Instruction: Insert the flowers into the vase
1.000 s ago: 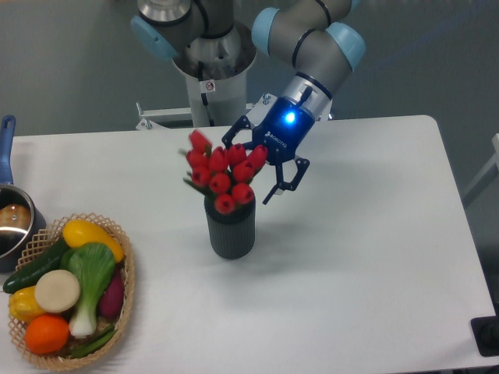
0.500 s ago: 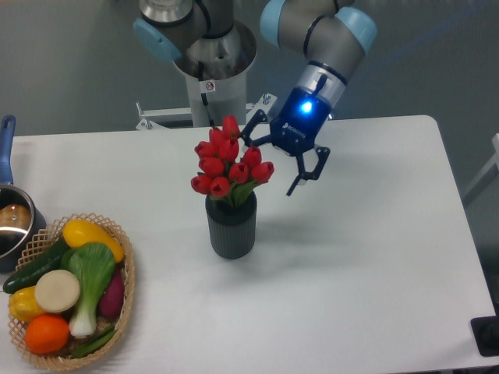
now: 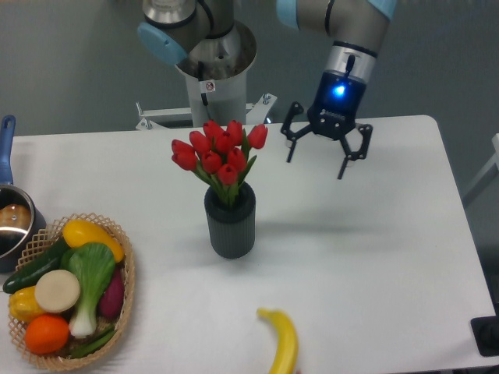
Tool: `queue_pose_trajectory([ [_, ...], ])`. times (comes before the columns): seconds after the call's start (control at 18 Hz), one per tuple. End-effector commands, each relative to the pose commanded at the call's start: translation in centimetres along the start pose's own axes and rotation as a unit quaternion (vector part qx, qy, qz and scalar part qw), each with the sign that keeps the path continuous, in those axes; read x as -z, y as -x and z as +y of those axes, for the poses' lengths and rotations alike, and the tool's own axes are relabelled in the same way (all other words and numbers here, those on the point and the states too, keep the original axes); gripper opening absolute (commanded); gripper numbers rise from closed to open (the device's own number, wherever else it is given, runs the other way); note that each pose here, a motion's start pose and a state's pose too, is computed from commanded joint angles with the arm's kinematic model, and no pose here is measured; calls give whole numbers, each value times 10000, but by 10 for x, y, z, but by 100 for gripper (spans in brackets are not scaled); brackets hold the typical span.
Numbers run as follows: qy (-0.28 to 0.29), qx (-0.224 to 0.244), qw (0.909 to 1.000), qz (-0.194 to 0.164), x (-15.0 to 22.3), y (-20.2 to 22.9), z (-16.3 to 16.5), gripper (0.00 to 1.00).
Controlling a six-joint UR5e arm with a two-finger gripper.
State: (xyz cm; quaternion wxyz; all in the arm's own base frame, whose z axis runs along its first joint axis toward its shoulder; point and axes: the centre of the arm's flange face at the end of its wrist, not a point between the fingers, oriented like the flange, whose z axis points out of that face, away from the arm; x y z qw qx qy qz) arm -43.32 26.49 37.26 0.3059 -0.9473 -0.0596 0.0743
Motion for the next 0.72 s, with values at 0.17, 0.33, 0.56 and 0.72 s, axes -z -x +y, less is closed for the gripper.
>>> queue_pose_trajectory([
  [0.17, 413, 21, 9987, -293, 7, 18, 10, 100],
  [0.33, 1147, 101, 9909, -704, 17, 46, 27, 100],
  [0.56, 1497, -135, 9857, -761, 11, 69, 37, 100],
  [0.72, 1936, -276, 9772, -829, 9, 89, 52, 100],
])
